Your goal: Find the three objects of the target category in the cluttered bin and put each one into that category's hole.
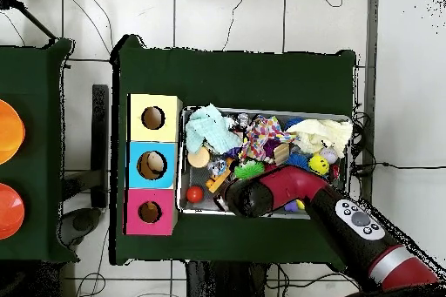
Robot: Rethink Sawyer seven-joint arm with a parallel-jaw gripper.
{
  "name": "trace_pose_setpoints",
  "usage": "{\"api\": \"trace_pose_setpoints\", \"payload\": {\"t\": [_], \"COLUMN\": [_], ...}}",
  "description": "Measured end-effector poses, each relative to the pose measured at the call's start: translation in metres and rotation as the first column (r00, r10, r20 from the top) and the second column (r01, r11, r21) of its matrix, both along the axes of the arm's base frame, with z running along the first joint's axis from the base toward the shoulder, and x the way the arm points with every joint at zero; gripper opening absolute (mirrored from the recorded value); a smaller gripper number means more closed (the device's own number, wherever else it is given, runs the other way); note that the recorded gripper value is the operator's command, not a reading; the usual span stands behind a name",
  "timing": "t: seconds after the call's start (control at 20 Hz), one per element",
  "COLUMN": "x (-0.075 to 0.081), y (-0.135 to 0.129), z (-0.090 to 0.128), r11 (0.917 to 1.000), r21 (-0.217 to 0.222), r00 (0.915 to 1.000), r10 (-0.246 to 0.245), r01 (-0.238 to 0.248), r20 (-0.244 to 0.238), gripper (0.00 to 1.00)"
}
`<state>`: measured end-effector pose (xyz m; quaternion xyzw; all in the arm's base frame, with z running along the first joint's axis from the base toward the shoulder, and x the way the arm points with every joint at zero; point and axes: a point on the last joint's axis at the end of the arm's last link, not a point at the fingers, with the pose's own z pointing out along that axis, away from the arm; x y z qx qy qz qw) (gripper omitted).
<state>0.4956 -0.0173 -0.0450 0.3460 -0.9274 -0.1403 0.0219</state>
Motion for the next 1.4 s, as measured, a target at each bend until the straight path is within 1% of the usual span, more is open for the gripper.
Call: {"api": "trace_pose_setpoints", "payload": {"t": [0.25,1.4], "x": [0.0056,0.0064], "y": [-0.0068,-0.0045], "z": [-0.0007,-0.0029], "r11": [0.9999,0.9999], "r21": [-0.005,-0.002], "r00": [0.9999,0.9999], "r10": [-0.015,-0.015], "r01": [0.015,0.015], "r20": [0.008,0.007], "gripper": [1.00,1.00]}}
